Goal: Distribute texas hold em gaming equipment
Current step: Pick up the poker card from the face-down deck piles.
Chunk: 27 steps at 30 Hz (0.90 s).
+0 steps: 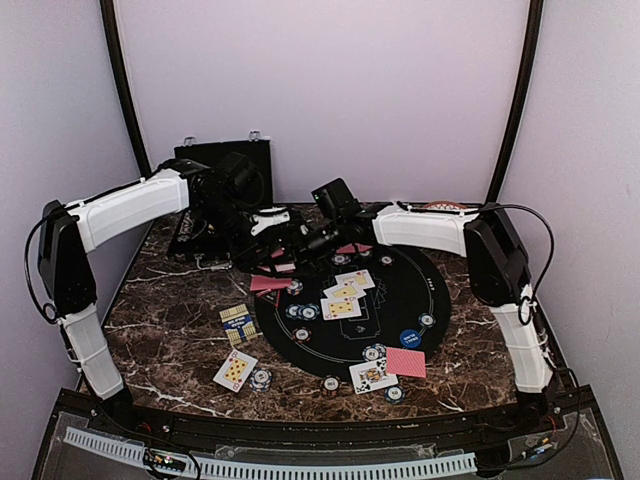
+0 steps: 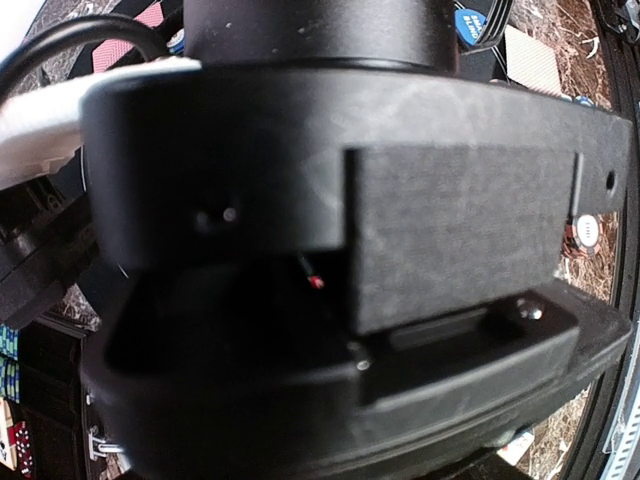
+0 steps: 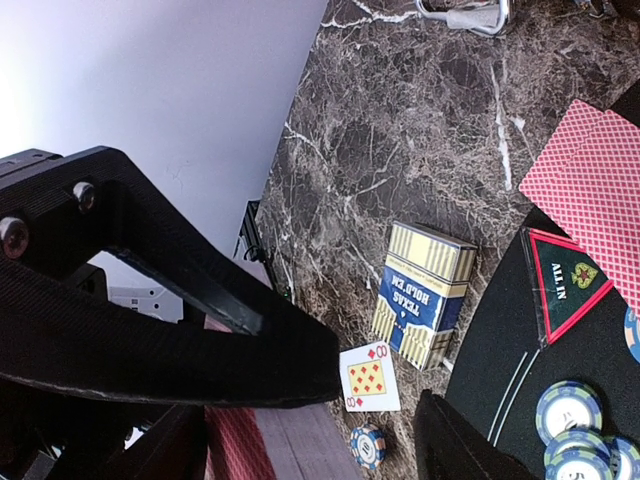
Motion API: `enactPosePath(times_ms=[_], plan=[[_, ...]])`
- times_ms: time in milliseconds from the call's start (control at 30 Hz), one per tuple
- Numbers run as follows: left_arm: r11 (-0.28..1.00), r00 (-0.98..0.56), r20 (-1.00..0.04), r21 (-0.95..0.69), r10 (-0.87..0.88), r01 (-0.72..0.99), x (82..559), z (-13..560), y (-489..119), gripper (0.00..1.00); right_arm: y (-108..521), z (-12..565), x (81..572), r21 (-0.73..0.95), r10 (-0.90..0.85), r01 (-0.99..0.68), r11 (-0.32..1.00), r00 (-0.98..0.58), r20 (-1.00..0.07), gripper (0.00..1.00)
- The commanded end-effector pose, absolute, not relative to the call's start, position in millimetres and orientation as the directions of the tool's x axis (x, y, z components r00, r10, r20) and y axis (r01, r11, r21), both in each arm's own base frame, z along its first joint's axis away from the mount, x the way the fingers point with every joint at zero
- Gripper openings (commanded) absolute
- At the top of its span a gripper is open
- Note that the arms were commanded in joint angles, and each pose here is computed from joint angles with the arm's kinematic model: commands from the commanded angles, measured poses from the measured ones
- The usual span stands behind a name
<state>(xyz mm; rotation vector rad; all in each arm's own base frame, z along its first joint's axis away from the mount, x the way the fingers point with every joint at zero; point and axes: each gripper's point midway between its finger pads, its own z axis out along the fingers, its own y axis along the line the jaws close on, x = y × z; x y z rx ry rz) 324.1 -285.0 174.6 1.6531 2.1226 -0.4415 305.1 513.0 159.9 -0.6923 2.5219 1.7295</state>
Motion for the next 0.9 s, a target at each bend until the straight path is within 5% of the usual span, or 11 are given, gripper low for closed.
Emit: enactPosePath(times_ms=[0, 867], plan=[[0.245, -0.171, -0.582, 0.051, 0.795, 0.968, 329.1, 205.8, -294.1, 0.0, 512.7, 138.7, 304.5, 0.877, -0.371, -0.344, 0.335, -0.904, -0.213, 0.7], [0.255, -0.177, -0.594, 0.049, 0.785, 0.966, 321.0, 212.6, -289.8, 0.0, 479.6, 144.5, 303.1, 0.902, -0.32, -0.281, 0.329, -0.931, -0.174, 0.64]])
